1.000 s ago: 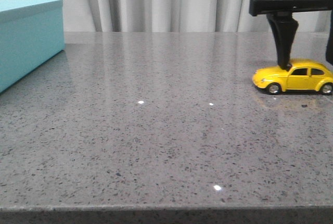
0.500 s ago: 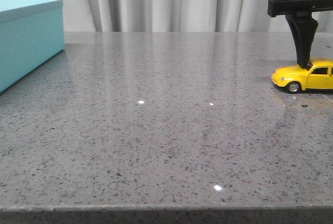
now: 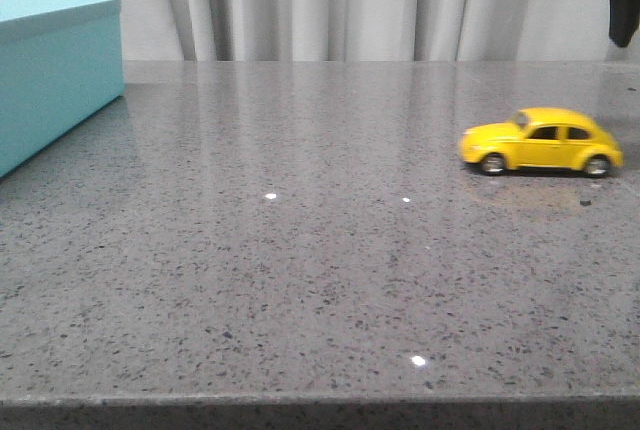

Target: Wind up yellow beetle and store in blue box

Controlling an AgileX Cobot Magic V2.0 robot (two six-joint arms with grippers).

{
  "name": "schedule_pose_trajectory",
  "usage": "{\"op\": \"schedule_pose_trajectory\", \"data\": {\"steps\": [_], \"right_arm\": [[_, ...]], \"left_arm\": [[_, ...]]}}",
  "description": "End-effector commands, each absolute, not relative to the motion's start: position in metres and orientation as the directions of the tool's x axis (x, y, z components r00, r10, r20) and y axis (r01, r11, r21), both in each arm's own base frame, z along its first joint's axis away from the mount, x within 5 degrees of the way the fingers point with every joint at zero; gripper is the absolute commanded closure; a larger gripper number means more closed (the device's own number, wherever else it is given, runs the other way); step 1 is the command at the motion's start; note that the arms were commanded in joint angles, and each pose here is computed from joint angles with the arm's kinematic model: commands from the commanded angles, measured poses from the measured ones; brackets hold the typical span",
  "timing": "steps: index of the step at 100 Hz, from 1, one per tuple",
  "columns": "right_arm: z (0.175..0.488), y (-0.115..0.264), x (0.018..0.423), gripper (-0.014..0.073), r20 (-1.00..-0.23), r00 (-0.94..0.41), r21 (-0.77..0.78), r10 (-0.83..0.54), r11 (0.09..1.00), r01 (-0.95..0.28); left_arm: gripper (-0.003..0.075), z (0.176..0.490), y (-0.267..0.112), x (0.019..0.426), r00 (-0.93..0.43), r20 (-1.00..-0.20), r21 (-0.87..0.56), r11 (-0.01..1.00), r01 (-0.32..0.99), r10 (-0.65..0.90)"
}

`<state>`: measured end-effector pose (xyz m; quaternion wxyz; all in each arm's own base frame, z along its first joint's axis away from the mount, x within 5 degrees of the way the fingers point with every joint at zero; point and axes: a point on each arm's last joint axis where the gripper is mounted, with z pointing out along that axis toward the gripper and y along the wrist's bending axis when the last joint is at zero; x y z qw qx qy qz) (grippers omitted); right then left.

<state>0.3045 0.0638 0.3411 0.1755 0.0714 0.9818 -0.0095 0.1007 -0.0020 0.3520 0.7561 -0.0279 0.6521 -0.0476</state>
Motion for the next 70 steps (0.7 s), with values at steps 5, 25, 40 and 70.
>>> {"op": "schedule_pose_trajectory", "data": {"steps": [5, 25, 40, 70], "right_arm": [[0.3649, 0.0568, 0.2918, 0.0087, -0.403, -0.905, 0.0, 0.132, 0.99, 0.144], [0.365, 0.0586, 0.2912, 0.0087, -0.401, -0.907, 0.008, 0.131, 0.99, 0.139], [0.365, 0.0587, 0.2912, 0.0087, -0.401, -0.907, 0.01, 0.131, 0.99, 0.139], [0.3651, 0.0588, 0.2915, 0.0087, -0.404, -0.905, 0.011, 0.131, 0.99, 0.138]], "left_arm": [[0.028, 0.3705, -0.0015, 0.0991, 0.248, -0.962, -0.106, 0.993, 0.042, -0.114], [0.028, 0.3705, -0.0015, 0.0991, 0.248, -0.962, -0.106, 0.993, 0.042, -0.114], [0.028, 0.3705, -0.0015, 0.0991, 0.248, -0.962, -0.106, 0.993, 0.042, -0.114], [0.028, 0.3705, -0.0015, 0.0991, 0.248, -0.962, -0.106, 0.993, 0.042, -0.114]]}}
